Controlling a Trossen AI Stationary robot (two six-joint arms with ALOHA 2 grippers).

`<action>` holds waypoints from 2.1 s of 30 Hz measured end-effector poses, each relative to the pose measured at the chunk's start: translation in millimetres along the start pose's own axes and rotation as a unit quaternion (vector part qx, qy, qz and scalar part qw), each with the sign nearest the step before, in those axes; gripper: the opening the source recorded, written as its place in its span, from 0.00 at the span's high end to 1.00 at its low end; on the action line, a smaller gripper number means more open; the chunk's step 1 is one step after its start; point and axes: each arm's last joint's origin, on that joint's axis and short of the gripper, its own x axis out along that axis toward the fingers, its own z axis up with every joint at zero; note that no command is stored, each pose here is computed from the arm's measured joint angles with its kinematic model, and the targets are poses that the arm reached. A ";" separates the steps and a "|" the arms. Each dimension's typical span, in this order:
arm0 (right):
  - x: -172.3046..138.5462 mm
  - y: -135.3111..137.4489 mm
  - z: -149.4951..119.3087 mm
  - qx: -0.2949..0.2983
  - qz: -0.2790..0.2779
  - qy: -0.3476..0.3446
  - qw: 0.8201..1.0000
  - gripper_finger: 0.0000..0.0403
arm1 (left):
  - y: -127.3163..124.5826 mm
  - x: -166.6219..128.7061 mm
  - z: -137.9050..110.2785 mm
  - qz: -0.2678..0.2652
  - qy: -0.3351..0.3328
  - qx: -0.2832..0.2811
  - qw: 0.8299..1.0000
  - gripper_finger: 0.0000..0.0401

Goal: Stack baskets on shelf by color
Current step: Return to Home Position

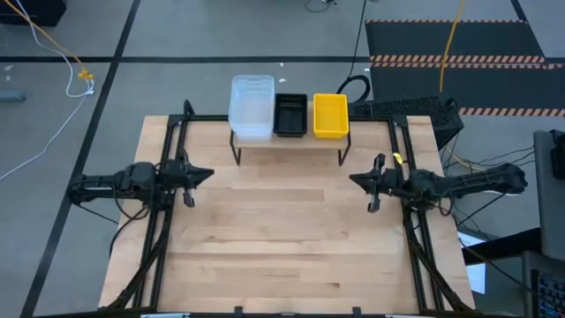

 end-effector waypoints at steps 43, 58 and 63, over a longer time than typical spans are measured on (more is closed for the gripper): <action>-18.6 -2.2 -4.1 0.052 0.034 0.018 0.998 1.00 | -12.5 15.4 -36.1 -0.085 -0.020 0.002 0.996 0.91; -18.4 -1.0 -2.1 0.076 0.058 0.009 0.995 1.00 | -12.4 15.5 -35.4 -0.085 -0.024 0.001 0.996 0.91; -18.5 -0.8 -5.7 0.028 0.058 0.025 0.998 1.00 | -12.5 15.5 -35.4 -0.085 -0.024 0.001 0.996 0.91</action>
